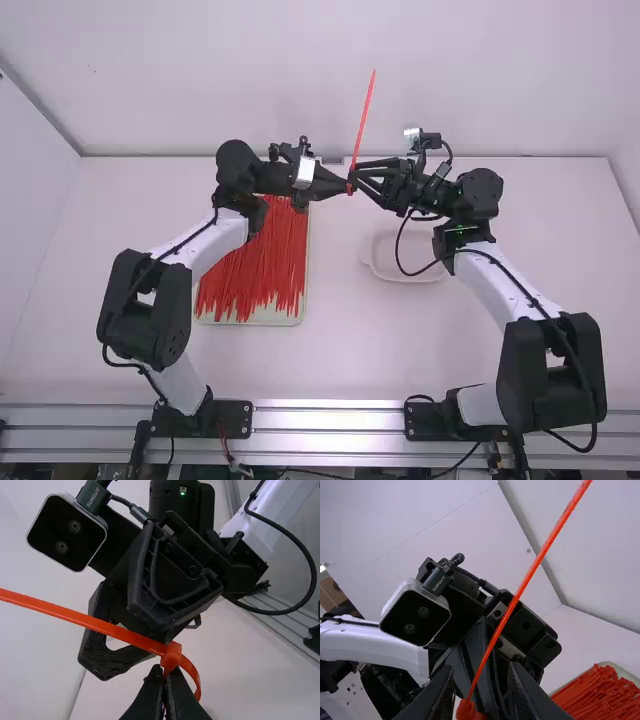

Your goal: Fasten the cable tie

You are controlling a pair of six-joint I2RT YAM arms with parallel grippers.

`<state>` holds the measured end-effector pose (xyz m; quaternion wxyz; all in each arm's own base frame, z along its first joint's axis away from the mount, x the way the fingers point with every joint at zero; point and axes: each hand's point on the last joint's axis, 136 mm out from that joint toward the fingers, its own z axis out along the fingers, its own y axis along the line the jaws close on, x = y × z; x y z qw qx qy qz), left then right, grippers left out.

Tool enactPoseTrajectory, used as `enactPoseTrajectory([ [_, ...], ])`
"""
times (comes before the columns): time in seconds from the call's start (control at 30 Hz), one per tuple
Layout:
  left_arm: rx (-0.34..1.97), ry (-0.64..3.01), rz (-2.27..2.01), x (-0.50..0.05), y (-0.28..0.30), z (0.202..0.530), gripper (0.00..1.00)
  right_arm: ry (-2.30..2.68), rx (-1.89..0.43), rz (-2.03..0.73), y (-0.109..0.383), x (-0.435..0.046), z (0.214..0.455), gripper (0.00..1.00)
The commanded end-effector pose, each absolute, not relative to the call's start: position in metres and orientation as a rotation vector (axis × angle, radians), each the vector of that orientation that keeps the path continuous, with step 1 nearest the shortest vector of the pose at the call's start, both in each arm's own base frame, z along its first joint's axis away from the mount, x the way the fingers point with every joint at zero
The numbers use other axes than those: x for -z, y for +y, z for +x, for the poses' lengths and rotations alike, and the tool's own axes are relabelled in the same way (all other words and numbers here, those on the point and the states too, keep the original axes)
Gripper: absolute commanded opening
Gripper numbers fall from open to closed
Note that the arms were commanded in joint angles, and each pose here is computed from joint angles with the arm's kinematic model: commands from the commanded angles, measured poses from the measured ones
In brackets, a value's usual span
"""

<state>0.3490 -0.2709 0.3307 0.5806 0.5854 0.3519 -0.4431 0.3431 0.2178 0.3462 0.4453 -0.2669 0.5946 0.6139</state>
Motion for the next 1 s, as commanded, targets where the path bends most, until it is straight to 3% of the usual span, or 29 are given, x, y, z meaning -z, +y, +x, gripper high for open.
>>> enactPoseTrajectory([
  [0.0, 1.043, 0.816, 1.374, -0.325, -0.277, 0.347, 0.03, 1.421, -1.499, -0.692, 0.218, -0.366, 0.337, 0.29],
  [0.13, 1.04, 0.817, 1.372, -0.325, -0.276, 0.347, 0.03, 1.416, -1.504, -0.705, 0.223, -0.366, 0.334, 0.19],
  [0.17, 1.041, 0.819, 1.372, -0.325, -0.276, 0.348, 0.03, 1.415, -1.503, -0.708, 0.223, -0.366, 0.334, 0.13],
  [0.2, 1.043, 0.818, 1.373, -0.325, -0.277, 0.347, 0.03, 1.415, -1.503, -0.707, 0.223, -0.366, 0.334, 0.0],
  [0.53, 1.047, 0.822, 1.373, -0.325, -0.277, 0.347, 0.05, 1.407, -1.492, -0.732, 0.223, -0.365, 0.333, 0.0],
  [0.57, 1.048, 0.824, 1.372, -0.325, -0.277, 0.347, 0.15, 1.407, -1.492, -0.735, 0.223, -0.365, 0.332, 0.0],
  [0.6, 1.051, 0.832, 1.367, -0.324, -0.277, 0.348, 0.99, 1.41, -1.491, -0.737, 0.221, -0.364, 0.333, 0.0],
  [0.97, 1.051, 1.089, 1.091, -0.33, -0.276, 0.394, 0.99, 1.464, -1.41, -0.672, 0.167, -0.358, 0.353, 0.0],
])
